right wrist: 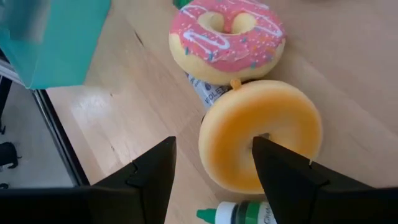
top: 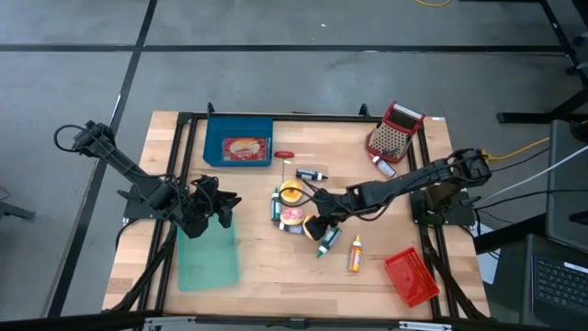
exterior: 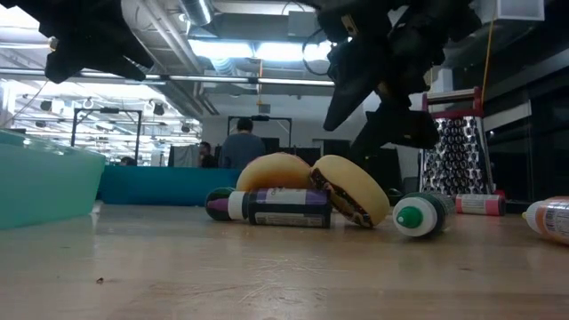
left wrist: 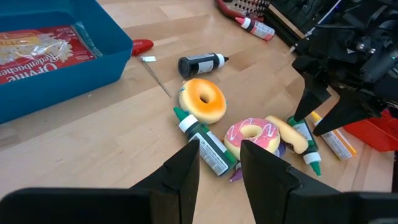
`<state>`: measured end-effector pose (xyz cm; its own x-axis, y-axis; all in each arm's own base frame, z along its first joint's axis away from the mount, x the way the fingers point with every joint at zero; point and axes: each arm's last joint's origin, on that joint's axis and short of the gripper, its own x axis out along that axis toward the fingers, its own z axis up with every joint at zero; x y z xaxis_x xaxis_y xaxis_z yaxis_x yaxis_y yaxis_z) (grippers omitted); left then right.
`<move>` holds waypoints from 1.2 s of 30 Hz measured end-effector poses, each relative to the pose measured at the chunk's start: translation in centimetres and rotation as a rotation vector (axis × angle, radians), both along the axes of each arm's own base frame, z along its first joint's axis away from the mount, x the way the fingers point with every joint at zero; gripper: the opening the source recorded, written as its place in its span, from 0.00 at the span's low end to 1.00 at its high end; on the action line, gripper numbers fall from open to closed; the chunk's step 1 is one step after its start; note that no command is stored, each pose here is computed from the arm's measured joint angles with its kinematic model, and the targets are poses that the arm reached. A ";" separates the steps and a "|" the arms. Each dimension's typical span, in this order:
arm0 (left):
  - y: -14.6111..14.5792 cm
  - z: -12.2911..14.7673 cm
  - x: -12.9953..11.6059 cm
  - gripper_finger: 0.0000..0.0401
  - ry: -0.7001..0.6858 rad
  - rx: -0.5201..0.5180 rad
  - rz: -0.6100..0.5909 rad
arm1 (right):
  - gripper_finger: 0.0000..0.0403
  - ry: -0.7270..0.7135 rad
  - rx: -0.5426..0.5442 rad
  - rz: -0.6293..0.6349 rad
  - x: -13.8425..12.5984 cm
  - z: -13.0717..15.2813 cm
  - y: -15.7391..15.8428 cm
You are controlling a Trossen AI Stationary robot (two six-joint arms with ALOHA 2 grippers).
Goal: Pick & Place Food Item
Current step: Put the black donut into the red bin
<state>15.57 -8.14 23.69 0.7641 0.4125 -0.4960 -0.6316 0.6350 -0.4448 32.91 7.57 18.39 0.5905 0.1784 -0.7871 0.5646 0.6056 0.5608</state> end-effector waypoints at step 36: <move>0.1 0.0 0.0 0.28 -0.009 0.020 0.013 | 0.05 0.035 0.028 -0.083 1.3 -2.5 -0.9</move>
